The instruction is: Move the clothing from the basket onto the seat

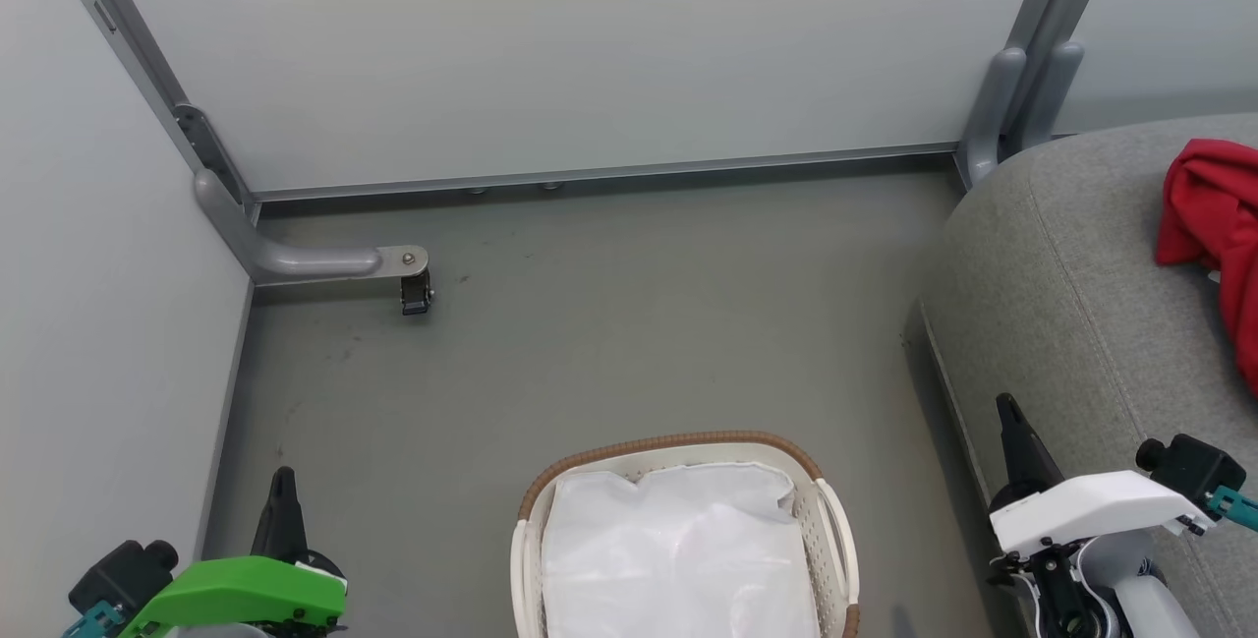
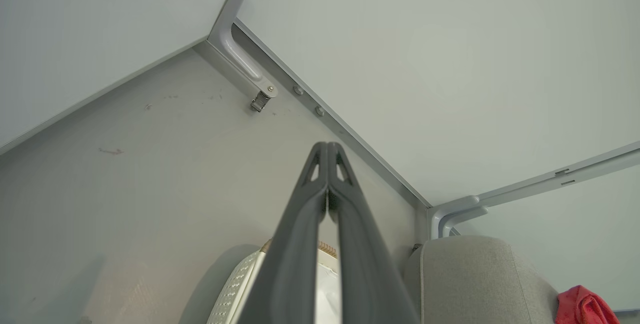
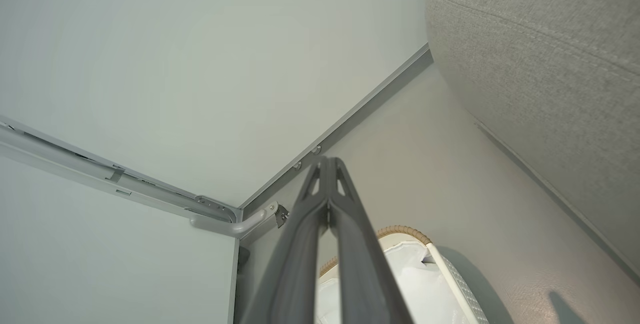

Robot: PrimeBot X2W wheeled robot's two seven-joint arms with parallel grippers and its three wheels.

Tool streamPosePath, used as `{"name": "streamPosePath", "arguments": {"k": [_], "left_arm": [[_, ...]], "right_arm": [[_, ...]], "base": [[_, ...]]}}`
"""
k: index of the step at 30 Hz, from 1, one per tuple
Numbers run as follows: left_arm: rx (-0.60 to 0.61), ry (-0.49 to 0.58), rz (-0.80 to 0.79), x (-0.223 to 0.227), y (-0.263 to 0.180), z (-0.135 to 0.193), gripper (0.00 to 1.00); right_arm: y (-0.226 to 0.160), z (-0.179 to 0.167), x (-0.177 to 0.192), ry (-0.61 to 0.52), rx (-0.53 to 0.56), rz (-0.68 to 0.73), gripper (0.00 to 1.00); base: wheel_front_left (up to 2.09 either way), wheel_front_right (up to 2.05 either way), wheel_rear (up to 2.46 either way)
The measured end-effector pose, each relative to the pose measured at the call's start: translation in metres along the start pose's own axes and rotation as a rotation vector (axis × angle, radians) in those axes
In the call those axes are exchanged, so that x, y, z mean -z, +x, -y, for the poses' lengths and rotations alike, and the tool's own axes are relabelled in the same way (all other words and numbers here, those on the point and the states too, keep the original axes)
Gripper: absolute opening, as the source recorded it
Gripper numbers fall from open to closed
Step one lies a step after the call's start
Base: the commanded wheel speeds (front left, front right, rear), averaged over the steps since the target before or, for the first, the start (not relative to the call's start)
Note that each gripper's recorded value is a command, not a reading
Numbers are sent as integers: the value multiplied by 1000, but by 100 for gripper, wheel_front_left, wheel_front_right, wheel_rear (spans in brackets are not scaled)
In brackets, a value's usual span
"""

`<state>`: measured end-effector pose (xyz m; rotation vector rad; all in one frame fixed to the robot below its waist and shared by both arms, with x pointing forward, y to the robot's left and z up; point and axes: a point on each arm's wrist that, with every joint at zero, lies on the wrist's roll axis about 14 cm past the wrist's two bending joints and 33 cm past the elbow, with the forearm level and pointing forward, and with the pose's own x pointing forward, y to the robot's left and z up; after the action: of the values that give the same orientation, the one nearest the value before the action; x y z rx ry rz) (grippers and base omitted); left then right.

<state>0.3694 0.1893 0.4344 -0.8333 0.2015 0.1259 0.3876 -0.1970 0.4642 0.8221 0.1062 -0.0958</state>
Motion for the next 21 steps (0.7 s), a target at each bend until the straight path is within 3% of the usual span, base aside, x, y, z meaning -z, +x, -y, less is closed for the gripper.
{"name": "streamPosePath", "arguments": {"k": [21], "left_arm": [[42,-244,21,-16,3,13,0]], "right_arm": [[-1,-6,-9,246,-18,8,0]], "base": [[0,0,0]]}}
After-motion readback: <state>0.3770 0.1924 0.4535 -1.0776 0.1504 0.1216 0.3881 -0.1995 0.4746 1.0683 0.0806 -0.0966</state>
